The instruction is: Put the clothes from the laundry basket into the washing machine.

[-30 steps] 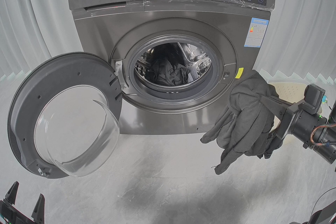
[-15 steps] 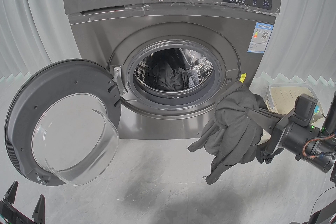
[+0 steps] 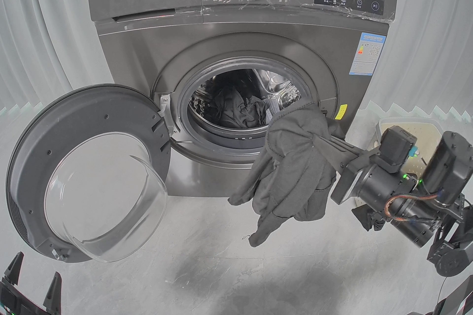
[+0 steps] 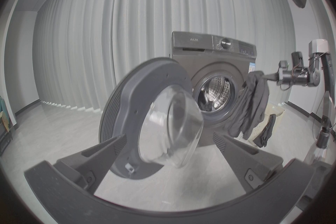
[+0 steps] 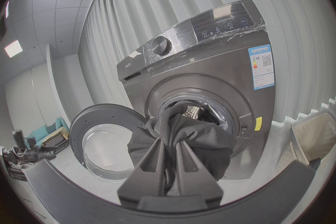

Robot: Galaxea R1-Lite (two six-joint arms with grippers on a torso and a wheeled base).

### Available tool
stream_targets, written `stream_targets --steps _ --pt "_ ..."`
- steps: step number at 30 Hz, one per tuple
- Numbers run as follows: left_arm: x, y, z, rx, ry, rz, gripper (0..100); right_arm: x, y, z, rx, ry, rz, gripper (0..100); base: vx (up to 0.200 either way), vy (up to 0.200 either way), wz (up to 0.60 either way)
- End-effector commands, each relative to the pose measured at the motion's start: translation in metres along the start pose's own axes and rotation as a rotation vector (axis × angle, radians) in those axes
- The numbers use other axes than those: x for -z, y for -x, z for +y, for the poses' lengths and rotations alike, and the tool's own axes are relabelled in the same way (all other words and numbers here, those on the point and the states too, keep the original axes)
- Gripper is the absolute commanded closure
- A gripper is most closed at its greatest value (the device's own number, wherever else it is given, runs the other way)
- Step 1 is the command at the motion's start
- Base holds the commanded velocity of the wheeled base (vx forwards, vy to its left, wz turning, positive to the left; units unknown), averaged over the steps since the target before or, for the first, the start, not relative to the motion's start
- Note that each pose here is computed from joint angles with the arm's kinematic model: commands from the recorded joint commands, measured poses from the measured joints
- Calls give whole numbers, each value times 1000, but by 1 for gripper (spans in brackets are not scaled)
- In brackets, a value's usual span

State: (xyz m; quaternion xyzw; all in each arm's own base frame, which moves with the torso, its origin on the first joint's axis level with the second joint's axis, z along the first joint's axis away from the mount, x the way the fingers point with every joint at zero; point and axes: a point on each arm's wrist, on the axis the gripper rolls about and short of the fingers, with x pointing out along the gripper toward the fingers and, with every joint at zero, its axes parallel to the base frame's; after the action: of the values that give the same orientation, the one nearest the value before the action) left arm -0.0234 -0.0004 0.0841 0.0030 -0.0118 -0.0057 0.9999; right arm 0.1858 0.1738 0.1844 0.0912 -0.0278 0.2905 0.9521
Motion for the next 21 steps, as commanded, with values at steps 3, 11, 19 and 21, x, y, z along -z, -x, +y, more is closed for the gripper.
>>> stream_targets --steps 3,11,19,21 --pt "-98 14 -5 238 -13 -227 0 12 -31 20 16 -4 -5 100 0 0 0" --pt "-121 -68 -10 524 13 76 0 3 -61 31 5 -45 -44 100 0 0 0" --pt "-101 -131 -47 880 3 257 0 2 -81 35 3 -59 -78 100 0 0 0" --pt "-95 -141 -59 938 -1 304 0 3 -81 35 3 -57 -77 100 0 0 0"
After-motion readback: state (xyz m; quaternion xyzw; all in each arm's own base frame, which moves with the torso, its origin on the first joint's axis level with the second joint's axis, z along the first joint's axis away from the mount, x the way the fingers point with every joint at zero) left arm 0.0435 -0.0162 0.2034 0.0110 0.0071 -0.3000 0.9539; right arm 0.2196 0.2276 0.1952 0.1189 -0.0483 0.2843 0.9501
